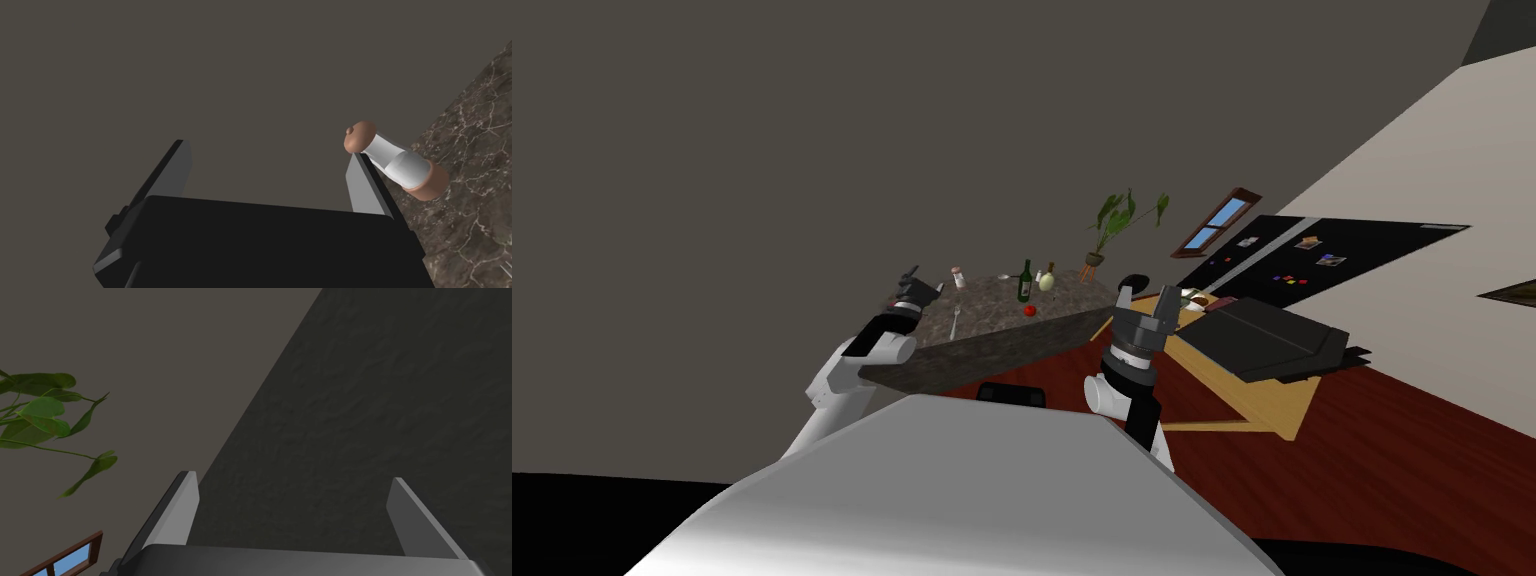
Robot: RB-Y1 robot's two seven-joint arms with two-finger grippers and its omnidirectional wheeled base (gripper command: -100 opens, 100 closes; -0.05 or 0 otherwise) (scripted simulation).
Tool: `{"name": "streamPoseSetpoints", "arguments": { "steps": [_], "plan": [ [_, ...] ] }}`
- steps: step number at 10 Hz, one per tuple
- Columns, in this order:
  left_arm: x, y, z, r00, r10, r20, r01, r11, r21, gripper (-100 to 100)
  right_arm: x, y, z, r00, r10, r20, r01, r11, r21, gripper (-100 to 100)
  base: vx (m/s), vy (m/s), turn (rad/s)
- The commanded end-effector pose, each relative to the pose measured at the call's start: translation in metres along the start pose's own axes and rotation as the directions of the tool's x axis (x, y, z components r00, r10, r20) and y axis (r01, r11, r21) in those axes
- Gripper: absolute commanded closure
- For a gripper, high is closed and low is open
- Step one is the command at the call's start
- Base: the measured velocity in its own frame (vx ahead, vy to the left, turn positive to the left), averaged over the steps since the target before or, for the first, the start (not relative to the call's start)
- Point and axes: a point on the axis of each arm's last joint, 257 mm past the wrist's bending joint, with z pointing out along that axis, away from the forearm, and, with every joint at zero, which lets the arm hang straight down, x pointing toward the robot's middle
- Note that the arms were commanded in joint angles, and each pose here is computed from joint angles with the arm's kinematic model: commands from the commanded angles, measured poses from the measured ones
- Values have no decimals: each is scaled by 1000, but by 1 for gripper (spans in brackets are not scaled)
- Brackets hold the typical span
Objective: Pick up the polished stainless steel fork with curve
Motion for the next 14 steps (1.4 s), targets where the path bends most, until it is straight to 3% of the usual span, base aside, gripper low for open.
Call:
{"name": "streamPoseSetpoints", "arguments": {
  "steps": [1, 4, 6, 7, 8, 9, 11, 12, 13, 14],
  "plan": [
    [-6, 3, 1, 1000, -12, 17, 12, 1000, -20, -100, 0, 0, 0, 1000, 0, 0, 0, 1000, 0, 0, 10, -20, 5],
    [-35, 14, 10, 990, -105, 96, 113, 991, -74, -100, 0, 0, 0, 1000, 0, 0, 0, 1000, 0, 0, 20, -48, -108],
    [-42, 23, 8, 985, -117, 128, 131, 986, -105, -100, 0, 0, 0, 1000, 0, 0, 0, 1000, 0, 0, 21, -37, -33],
    [-55, 28, 12, 972, -163, 168, 185, 976, -118, -100, 0, 0, 0, 1000, 0, 0, 0, 1000, 0, 0, 14, -32, -137],
    [-60, 34, 10, 967, -166, 191, 194, 971, -137, -100, 0, 0, 0, 1000, 0, 0, 0, 1000, 0, 0, 16, -32, -61],
    [-73, 37, 13, 952, -207, 227, 242, 960, -140, -100, 0, 0, 0, 1000, 0, 0, 0, 1000, 0, 0, 21, -50, -94],
    [-79, 45, 10, 942, -212, 259, 259, 952, -164, -100, 0, 0, 0, 1000, 0, 0, 0, 1000, 0, 0, 17, -27, -16],
    [-93, 50, 12, 917, -256, 307, 317, 934, -166, -100, 0, 0, 0, 1000, 0, 0, 0, 1000, 0, 0, 16, -26, -108],
    [-96, 55, 10, 911, -254, 326, 323, 929, -179, -100, 0, 0, 0, 1000, 0, 0, 0, 1000, 0, 0, 20, -28, -53],
    [-109, 59, 12, 884, -291, 367, 372, 912, -174, -100, 0, 0, 0, 1000, 0, 0, 0, 1000, 0, 0, 29, -38, -60]
  ]
}}
